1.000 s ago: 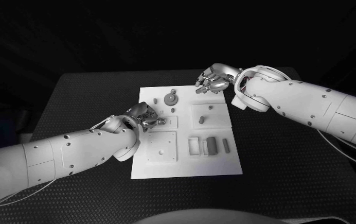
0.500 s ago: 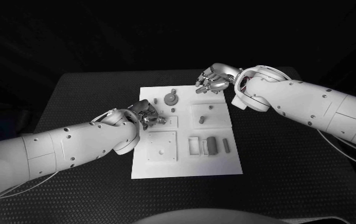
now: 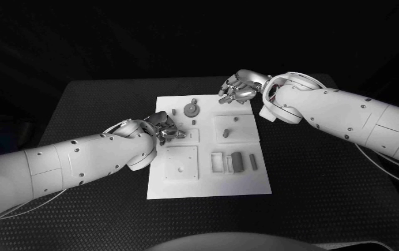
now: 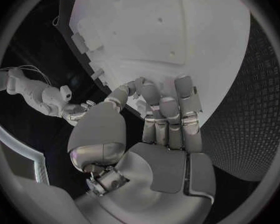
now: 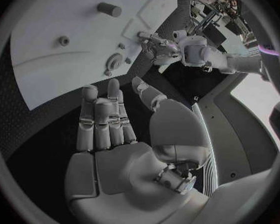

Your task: Assemble the parts on the task board

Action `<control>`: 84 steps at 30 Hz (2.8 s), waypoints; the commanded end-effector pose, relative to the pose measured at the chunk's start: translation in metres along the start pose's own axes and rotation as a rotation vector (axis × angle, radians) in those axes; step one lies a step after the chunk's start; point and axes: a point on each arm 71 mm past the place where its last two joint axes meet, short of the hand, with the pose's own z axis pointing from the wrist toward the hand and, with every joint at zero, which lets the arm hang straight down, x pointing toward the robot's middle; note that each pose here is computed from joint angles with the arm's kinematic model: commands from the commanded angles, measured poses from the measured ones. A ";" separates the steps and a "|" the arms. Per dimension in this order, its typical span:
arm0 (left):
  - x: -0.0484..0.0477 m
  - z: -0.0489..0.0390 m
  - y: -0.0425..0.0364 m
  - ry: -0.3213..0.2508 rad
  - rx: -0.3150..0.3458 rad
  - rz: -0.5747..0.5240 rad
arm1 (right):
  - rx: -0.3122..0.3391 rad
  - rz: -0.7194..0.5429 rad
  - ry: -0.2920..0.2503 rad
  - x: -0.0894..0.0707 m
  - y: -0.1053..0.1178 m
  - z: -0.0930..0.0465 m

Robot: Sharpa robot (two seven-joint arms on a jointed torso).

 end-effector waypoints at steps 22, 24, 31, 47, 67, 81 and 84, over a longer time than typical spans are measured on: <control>0.0084 0.0012 -0.0084 0.030 0.003 -0.008 | -0.005 0.001 0.014 0.001 0.001 0.000; 0.0085 0.0013 -0.0090 0.031 0.003 -0.011 | -0.005 0.001 0.014 0.001 0.001 0.000; 0.0082 0.0015 -0.0097 0.029 0.006 -0.021 | -0.006 0.001 0.014 0.001 0.001 0.000; 0.0077 0.0016 -0.0092 0.028 0.006 -0.027 | -0.005 0.001 0.016 0.002 0.001 0.001; 0.0079 0.0017 -0.0099 0.029 0.009 -0.027 | -0.006 0.001 0.023 0.002 0.001 0.001; 0.0070 0.0008 -0.0078 0.033 0.005 -0.032 | -0.004 0.001 0.024 0.002 0.000 0.001; 0.0071 -0.0003 -0.0092 0.043 0.016 -0.046 | -0.004 0.001 0.025 0.002 0.001 0.001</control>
